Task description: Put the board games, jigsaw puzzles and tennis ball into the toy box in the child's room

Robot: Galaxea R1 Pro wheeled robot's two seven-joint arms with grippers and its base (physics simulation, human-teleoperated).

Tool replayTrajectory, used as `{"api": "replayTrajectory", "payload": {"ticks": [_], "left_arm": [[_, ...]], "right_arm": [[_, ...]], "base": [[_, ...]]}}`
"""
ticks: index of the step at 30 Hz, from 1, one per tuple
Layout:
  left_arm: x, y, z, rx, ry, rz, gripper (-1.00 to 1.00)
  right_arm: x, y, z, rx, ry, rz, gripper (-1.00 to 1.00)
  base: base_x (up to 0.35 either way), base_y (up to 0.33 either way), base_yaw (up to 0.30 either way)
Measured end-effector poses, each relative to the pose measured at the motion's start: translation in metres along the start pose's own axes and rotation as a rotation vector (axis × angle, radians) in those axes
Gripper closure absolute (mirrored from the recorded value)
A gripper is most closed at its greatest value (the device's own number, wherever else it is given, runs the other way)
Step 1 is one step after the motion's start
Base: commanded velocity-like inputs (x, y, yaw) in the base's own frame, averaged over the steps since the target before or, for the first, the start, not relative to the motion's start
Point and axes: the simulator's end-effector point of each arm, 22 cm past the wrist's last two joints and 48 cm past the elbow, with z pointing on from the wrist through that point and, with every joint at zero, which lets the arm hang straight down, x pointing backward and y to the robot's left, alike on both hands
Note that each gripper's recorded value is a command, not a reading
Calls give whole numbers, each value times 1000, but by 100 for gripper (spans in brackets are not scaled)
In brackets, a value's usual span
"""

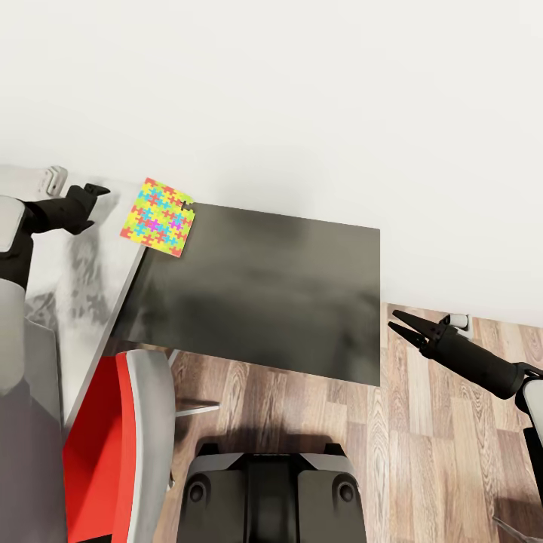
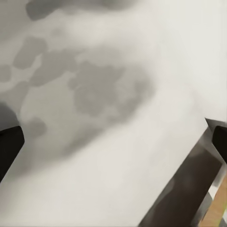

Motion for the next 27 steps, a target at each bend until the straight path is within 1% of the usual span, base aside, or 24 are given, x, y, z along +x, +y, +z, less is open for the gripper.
{"api": "replayTrajectory", "payload": {"ticks": [5,9,27], "left_arm": [[1,-3,1,6,3,-6,-100],[6,-9,2,16,8,-6,-100],[42,-54,11,91,50,-9,-100]], "right_arm": [[0,0,0,0,0,0,-100],[0,0,0,0,0,0,-100],[0,0,0,0,0,0,-100]], "base": [[0,0,0],[0,0,0],[0,0,0]]}}
